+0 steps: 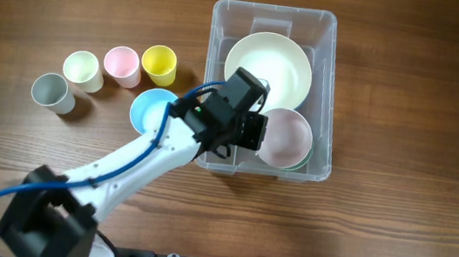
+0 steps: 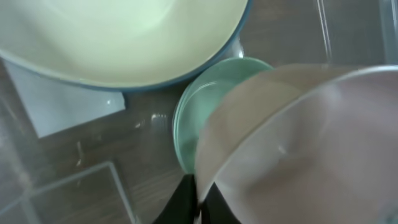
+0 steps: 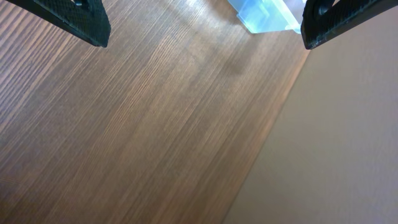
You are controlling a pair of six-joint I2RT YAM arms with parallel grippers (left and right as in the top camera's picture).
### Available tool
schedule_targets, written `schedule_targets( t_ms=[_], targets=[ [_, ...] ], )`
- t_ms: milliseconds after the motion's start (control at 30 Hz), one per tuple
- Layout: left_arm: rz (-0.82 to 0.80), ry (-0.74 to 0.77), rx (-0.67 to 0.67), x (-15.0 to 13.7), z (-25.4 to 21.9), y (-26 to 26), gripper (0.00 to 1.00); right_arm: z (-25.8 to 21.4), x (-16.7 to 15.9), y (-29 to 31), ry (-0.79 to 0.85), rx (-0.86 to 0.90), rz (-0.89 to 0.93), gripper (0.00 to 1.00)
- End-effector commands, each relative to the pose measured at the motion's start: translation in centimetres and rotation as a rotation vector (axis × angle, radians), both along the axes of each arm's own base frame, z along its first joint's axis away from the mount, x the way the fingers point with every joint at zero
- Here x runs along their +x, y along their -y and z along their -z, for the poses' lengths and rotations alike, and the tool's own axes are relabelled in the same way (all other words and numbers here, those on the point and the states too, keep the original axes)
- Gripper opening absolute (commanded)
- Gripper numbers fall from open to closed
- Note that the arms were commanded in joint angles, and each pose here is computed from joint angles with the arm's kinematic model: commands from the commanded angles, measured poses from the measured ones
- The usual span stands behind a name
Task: Pack container
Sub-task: 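Carry the pink bowl into the container and set it on the green bowl, then reach the left gripper to the light-blue bowl and grasp its rim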
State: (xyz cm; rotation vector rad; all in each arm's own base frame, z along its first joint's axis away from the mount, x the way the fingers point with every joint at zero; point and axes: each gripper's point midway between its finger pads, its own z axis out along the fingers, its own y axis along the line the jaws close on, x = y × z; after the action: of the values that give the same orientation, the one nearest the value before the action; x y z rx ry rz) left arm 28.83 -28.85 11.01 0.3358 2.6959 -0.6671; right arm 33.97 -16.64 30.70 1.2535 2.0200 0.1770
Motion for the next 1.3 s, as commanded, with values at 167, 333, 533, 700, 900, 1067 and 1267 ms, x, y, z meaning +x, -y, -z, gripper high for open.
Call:
schedule_targets(
  t_ms=[167,333,533,700,900,1067,1267],
  targets=[
    [0.031,0.009,0.009,0.4,-2.5,-0.2,0.36,0.0,0.1,0.0,0.003,0.008,0.002,0.99],
    [-0.135,0.05,0.154,1.9,-8.1,-6.1,0.39,0.0,0.1,0.0,0.003,0.008,0.002,1.0],
    [-0.555,-0.135,0.306,1.7,-7.2,-18.0,0.49,0.0,0.1,0.0,0.003,0.008,0.002,1.0],
    [-0.707,-0.312,0.33,1.0,-2.4,-23.0,0.52,0.0,0.1,0.0,0.003,0.008,0.002,1.0],
    [-0.77,-0.368,0.326,1.1,3.2,-25.5,0.55,0.0,0.1,0.0,0.003,0.008,0.002,1.0],
    [-0.744,-0.414,0.359,1.1,6.1,-25.5,0.49,0.0,0.1,0.0,0.003,0.008,0.002,1.0],
    [-0.72,-0.573,0.44,-1.2,9.4,-25.6,0.42,0.0,0.1,0.0,0.003,0.008,0.002,1.0]
  ],
)
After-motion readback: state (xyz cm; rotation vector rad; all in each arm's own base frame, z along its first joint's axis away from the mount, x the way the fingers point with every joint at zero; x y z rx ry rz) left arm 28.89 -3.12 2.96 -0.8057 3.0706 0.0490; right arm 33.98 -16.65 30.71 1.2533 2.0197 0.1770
